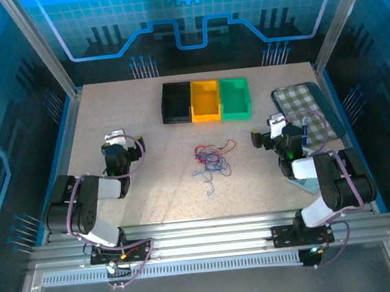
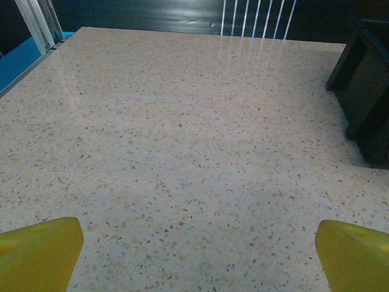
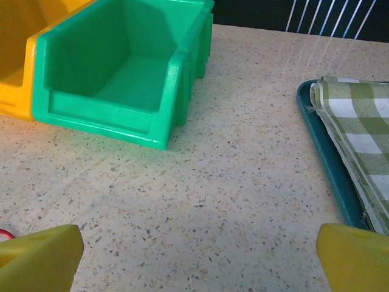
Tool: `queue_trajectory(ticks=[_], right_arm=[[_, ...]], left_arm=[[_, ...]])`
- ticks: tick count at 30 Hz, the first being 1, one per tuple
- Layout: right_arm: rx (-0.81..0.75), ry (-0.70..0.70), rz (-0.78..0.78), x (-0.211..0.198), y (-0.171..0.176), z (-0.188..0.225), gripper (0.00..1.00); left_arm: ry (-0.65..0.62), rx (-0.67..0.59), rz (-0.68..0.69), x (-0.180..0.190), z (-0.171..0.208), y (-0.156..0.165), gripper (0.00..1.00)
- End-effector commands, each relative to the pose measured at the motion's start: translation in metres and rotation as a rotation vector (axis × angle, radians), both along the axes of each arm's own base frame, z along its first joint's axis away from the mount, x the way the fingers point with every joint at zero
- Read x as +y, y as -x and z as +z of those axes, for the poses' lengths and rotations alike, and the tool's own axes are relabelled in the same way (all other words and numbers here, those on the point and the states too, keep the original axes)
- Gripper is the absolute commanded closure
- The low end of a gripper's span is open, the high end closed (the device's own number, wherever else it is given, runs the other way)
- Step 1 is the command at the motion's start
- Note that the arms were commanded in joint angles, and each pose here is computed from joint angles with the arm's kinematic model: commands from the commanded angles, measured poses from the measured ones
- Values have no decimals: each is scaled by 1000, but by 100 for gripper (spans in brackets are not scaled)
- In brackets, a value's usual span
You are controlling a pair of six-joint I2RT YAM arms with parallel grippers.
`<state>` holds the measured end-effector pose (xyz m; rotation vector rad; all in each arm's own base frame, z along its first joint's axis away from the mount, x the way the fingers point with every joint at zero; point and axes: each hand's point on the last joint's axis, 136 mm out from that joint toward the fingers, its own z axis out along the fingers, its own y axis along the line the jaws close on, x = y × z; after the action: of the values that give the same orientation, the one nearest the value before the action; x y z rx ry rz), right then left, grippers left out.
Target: Untangle the cables
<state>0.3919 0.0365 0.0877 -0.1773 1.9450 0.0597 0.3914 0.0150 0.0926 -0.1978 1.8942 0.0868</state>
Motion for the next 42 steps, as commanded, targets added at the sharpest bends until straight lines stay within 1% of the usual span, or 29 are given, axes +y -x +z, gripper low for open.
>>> queue_trajectory(ticks=[1,30,38,42], right_arm=[[-28,5,2,-2,-7,10,0],[-31,2,2,-2,-7,10,0],[-32,-38,23,-5,-5,10,0],[-24,-19,13,-4,-7,10,0]], left_arm=[[-15,-29,5,1,5,-3,1],[-14,-28,5,1,5,-3,1],[-13,-30,5,0,6,-3,1],[-14,-30,5,1,6,-3,1]])
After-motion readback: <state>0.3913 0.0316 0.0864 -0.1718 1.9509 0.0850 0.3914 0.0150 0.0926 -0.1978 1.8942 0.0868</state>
